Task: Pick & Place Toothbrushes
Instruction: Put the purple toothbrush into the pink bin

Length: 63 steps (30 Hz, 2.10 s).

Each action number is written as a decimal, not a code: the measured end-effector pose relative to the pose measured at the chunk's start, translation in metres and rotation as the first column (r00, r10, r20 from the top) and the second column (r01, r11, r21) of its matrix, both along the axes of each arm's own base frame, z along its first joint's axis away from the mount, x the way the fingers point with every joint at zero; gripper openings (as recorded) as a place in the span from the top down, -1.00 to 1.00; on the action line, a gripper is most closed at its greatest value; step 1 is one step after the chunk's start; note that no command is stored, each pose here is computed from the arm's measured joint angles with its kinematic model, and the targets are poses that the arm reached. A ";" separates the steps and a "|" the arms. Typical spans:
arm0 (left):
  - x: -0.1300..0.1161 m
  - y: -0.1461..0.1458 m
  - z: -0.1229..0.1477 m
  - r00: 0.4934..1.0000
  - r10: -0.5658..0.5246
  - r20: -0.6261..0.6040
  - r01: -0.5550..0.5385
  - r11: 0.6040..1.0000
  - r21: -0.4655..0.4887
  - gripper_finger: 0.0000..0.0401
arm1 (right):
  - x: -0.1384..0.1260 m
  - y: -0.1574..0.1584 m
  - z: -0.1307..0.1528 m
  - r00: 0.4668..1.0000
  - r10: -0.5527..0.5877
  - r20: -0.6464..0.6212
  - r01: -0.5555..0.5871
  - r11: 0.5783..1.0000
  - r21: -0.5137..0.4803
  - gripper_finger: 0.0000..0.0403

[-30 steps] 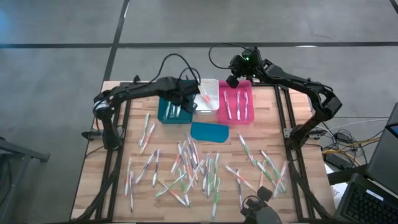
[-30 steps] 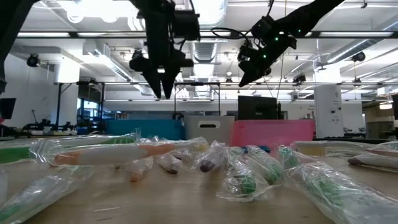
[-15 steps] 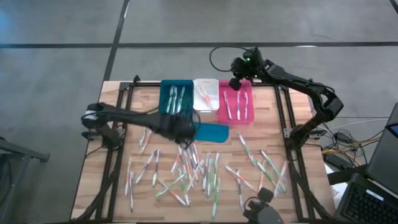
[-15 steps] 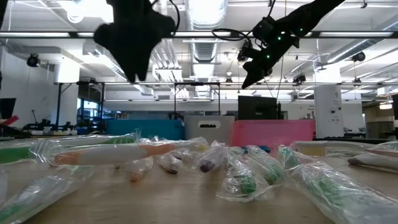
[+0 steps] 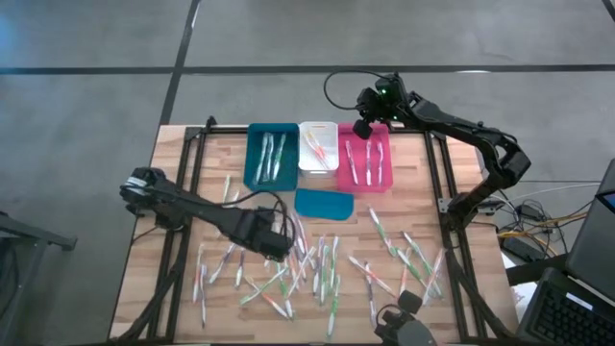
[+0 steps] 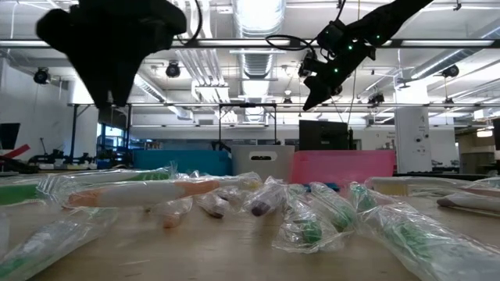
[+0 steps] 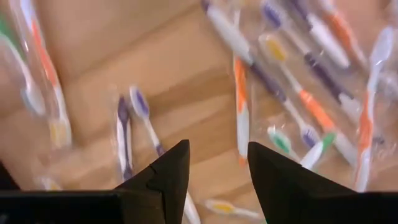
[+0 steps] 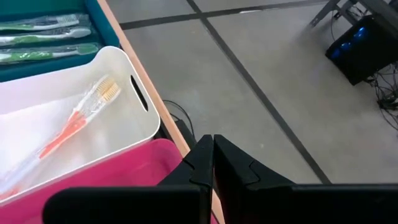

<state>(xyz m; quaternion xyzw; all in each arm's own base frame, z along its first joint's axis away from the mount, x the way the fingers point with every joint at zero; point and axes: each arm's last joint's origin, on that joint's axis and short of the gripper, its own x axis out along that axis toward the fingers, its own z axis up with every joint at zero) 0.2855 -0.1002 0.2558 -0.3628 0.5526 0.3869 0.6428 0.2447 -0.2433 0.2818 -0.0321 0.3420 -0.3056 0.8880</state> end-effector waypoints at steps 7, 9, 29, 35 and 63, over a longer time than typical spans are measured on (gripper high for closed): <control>-0.013 -0.010 -0.017 0.992 0.076 -0.105 -0.084 0.994 -0.072 0.18 | 0.000 0.000 0.000 1.000 -0.001 0.000 0.001 1.000 0.002 0.96; -0.018 -0.011 -0.023 0.985 0.084 -0.153 -0.099 0.991 -0.094 0.21 | 0.000 0.000 -0.001 1.000 -0.001 -0.001 0.001 1.000 0.003 0.96; -0.042 -0.010 -0.071 0.960 -0.015 -0.281 -0.036 0.984 -0.176 0.39 | 0.000 0.000 -0.002 1.000 -0.013 0.007 0.012 1.000 0.018 0.96; -0.027 -0.016 -0.072 0.992 0.031 -0.126 -0.059 0.973 -0.225 0.40 | 0.000 0.000 -0.002 1.000 -0.016 0.011 0.016 1.000 0.021 0.96; -0.048 -0.006 -0.117 0.971 0.181 -0.154 -0.215 0.945 -0.246 0.40 | -0.001 0.001 -0.002 1.000 -0.016 0.007 0.016 1.000 0.024 0.96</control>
